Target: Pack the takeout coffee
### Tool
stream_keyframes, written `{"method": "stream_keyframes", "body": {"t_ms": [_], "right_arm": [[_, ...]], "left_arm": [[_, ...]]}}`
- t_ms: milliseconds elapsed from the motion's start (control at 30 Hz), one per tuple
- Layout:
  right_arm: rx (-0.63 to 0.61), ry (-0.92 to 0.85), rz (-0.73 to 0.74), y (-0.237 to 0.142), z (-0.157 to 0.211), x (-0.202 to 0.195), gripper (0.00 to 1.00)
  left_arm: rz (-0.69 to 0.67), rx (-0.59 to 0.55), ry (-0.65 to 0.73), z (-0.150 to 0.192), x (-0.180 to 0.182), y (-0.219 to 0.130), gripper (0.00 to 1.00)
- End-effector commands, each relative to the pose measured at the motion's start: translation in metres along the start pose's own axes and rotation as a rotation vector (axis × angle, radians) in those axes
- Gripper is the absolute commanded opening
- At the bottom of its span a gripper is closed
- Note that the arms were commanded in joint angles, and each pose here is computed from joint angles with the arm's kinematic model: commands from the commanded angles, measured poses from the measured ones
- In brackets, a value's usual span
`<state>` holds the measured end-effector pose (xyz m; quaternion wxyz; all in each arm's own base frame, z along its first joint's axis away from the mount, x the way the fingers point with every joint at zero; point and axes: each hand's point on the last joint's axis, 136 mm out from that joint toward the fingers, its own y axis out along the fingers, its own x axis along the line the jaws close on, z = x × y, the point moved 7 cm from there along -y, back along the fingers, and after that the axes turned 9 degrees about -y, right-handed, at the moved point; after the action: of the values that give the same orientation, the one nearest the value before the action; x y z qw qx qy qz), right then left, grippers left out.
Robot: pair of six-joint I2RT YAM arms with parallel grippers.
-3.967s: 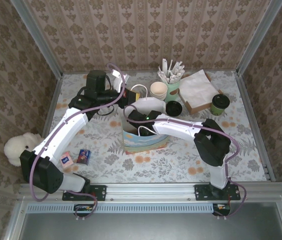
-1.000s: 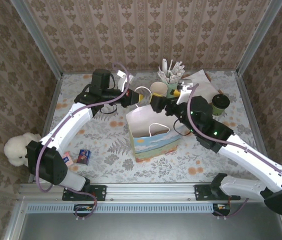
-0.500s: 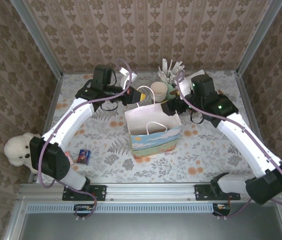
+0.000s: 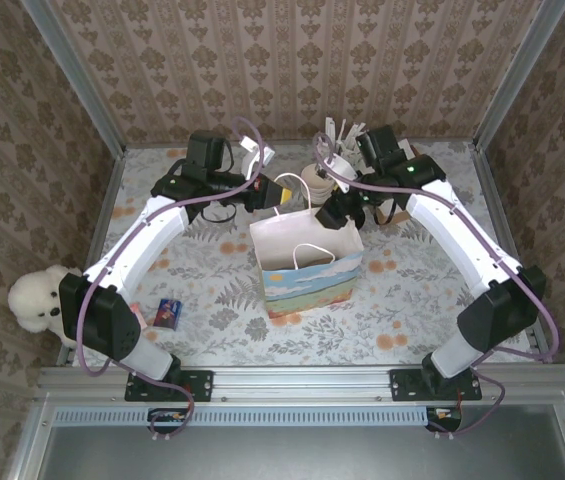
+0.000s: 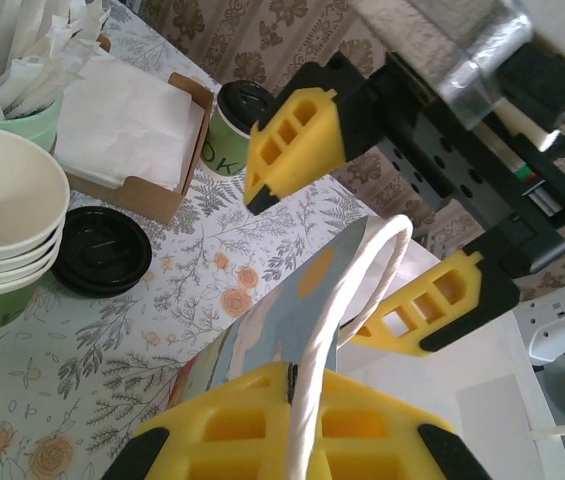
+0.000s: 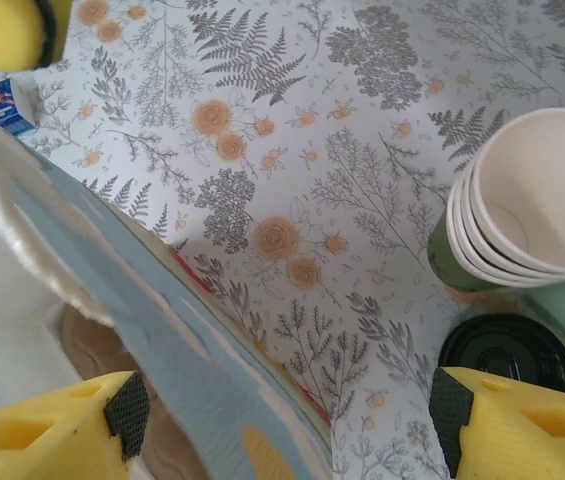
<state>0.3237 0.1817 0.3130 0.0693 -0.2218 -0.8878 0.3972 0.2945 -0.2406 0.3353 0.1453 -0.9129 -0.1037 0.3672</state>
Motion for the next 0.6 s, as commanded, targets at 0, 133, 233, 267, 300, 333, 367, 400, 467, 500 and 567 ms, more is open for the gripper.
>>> {"method": "stream_keyframes", "body": {"t_ms": [0, 133, 233, 267, 300, 333, 367, 400, 467, 500, 567], "right_arm": [[-0.049, -0.035, -0.086, 0.002, -0.011, 0.006, 0.76], [-0.015, -0.067, -0.071, 0.016, -0.014, 0.01, 0.7], [-0.015, -0.082, -0.066, 0.015, -0.015, 0.013, 0.66], [-0.02, -0.087, -0.063, 0.014, -0.016, 0.013, 0.64], [-0.026, -0.094, -0.063, 0.012, -0.017, 0.014, 0.62], [-0.036, -0.099, -0.071, 0.01, -0.018, 0.016, 0.59], [-0.043, -0.103, -0.079, 0.008, -0.019, 0.017, 0.57], [-0.049, -0.104, -0.093, 0.007, -0.019, 0.019, 0.55], [-0.046, -0.099, -0.111, 0.008, -0.017, 0.022, 0.49], [-0.042, -0.097, -0.113, 0.008, -0.016, 0.022, 0.46], [-0.03, -0.093, -0.119, 0.009, -0.014, 0.024, 0.44]], "left_arm": [[0.026, -0.004, 0.038, -0.008, -0.007, -0.003, 0.0], [0.027, -0.002, 0.035, -0.01, -0.008, -0.003, 0.0], [0.026, 0.0, 0.024, -0.014, -0.01, -0.004, 0.0], [0.03, 0.002, 0.019, -0.014, -0.011, -0.004, 0.0], [0.037, 0.006, 0.017, -0.015, -0.011, -0.004, 0.0], [0.041, 0.006, 0.017, -0.016, -0.012, -0.004, 0.0], [0.04, 0.008, 0.015, -0.015, -0.012, -0.004, 0.0], [0.039, 0.007, 0.016, -0.016, -0.012, -0.004, 0.0], [0.038, 0.006, 0.015, -0.016, -0.012, -0.004, 0.0], [0.042, 0.005, 0.013, -0.017, -0.013, -0.004, 0.0], [0.064, 0.005, 0.009, -0.018, -0.015, -0.004, 0.0]]}}
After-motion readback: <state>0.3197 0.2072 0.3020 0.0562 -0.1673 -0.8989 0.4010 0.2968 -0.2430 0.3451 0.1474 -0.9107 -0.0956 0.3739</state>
